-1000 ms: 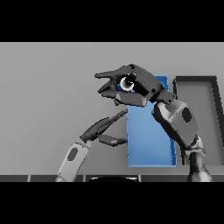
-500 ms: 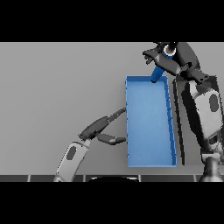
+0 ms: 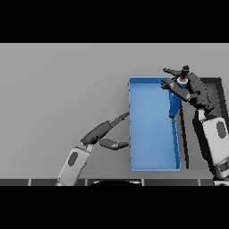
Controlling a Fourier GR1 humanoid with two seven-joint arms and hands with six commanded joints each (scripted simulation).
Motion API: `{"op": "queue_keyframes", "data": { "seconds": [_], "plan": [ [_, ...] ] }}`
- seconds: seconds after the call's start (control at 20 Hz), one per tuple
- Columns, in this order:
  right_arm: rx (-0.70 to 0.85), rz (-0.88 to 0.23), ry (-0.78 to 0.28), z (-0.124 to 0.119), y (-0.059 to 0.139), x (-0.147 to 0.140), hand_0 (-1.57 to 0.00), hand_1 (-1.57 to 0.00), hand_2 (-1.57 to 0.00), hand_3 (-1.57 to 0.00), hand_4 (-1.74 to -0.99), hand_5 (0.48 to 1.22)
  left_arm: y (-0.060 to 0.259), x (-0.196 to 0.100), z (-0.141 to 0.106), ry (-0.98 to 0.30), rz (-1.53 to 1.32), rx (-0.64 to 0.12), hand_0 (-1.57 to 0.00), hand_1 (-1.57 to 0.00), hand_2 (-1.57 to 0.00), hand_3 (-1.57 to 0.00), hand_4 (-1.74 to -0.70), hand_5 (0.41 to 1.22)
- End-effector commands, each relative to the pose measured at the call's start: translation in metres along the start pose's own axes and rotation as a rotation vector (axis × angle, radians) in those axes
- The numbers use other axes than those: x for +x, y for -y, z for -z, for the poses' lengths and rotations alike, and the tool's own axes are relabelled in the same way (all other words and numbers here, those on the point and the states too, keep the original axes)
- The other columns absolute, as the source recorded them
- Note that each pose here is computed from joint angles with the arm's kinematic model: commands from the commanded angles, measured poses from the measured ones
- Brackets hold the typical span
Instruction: Pick up the blue pipe and place it into the blue bin.
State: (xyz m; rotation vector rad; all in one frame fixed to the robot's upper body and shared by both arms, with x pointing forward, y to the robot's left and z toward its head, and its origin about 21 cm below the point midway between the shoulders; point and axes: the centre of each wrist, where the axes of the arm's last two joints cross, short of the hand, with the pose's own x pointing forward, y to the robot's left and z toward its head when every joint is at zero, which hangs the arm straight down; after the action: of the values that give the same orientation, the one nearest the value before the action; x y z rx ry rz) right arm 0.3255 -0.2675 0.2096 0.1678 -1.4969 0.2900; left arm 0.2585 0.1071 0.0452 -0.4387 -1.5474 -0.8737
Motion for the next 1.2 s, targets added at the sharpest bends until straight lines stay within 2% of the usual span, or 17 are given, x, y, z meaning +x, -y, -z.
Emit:
{"op": "queue_keyframes", "data": {
  "seconds": [0.0, 0.2, 0.25, 0.35, 0.45, 0.5, 0.6, 0.7, 0.75, 0.85, 0.9, 1.0, 1.15],
  "plan": [
    [-0.027, -0.007, -0.038, -0.005, -0.001, -0.009, -1.57, -1.57, -1.57, -1.57, -1.741, 1.221, -0.001, 0.001, -0.003, 0.005, 0.007, 0.000, 0.00, 0.00, 0.00, 0.00, -0.88, 0.428],
    [-0.138, -0.037, -0.187, -0.015, -0.007, -0.040, -1.57, -1.57, -1.57, -1.52, -1.741, 1.221, 0.003, 0.003, -0.004, 0.009, 0.001, -0.005, 0.00, 0.00, 0.00, 0.00, -0.89, 0.422],
    [-0.158, -0.044, -0.217, -0.015, -0.007, -0.046, -1.57, -1.57, -1.57, -1.26, -1.741, 1.221, 0.004, 0.003, -0.005, 0.004, 0.003, -0.005, 0.00, 0.00, 0.00, 0.00, -0.89, 0.420],
    [-0.191, -0.090, -0.296, -0.017, -0.010, -0.061, -1.57, -1.57, -1.57, -1.02, -1.741, 1.221, 0.004, -0.002, -0.009, -0.008, 0.010, 0.000, 0.00, 0.00, 0.00, 0.00, -0.88, 0.420],
    [-0.219, -0.117, -0.308, -0.016, -0.014, -0.066, -1.57, -1.55, -1.57, -0.85, -1.741, 1.221, 0.004, 0.003, -0.005, -0.002, 0.013, 0.004, 0.00, 0.00, 0.00, 0.00, -0.88, 0.421],
    [-0.219, -0.125, -0.319, -0.012, -0.016, -0.068, -1.46, -1.34, -1.34, -0.79, -1.678, 1.221, 0.003, 0.004, -0.005, 0.001, 0.017, 0.005, 0.00, 0.00, 0.00, 0.00, -0.88, 0.421],
    [-0.234, -0.153, -0.352, -0.007, -0.016, -0.072, -0.94, -0.85, -0.86, -0.50, -1.503, 1.221, 0.002, 0.004, -0.005, -0.007, 0.018, 0.003, 0.00, 0.00, 0.00, 0.00, -0.88, 0.422],
    [-0.199, -0.202, -0.397, -0.006, -0.013, -0.075, -0.60, -0.55, -0.55, -0.32, -1.337, 1.221, 0.003, 0.003, -0.005, -0.008, 0.016, 0.003, 0.00, 0.00, 0.00, 0.00, -0.88, 0.427],
    [-0.164, -0.240, -0.417, -0.005, -0.014, -0.074, -0.48, -0.44, -0.44, -0.26, -1.275, 1.186, 0.004, 0.003, -0.004, -0.007, 0.013, 0.002, 0.00, 0.00, 0.00, 0.00, -0.88, 0.428],
    [-0.094, -0.333, -0.452, -0.005, -0.017, -0.075, -0.31, -0.28, -0.28, -0.16, -1.175, 1.084, 0.005, 0.002, -0.003, -0.007, 0.006, 0.001, 0.00, 0.00, 0.00, 0.00, -0.88, 0.429],
    [-0.076, -0.371, -0.512, -0.007, -0.014, -0.080, -0.24, -0.22, -0.22, -0.13, -1.142, 1.030, 0.005, 0.003, -0.004, -0.005, 0.005, 0.003, 0.00, 0.00, 0.00, 0.00, -0.88, 0.429],
    [-0.072, -0.389, -0.566, -0.009, -0.010, -0.087, -0.16, -0.14, -0.14, -0.08, -1.083, 0.934, 0.007, 0.004, -0.006, 0.003, 0.003, 0.003, 0.00, 0.00, 0.00, 0.00, -0.89, 0.428],
    [-0.055, -0.417, -0.620, -0.009, -0.010, -0.092, -0.08, -0.07, -0.07, -0.04, -1.063, 0.846, 0.003, 0.004, -0.005, -0.006, 0.007, 0.010, 0.00, 0.00, 0.00, 0.00, -0.89, 0.427]
  ]
}}
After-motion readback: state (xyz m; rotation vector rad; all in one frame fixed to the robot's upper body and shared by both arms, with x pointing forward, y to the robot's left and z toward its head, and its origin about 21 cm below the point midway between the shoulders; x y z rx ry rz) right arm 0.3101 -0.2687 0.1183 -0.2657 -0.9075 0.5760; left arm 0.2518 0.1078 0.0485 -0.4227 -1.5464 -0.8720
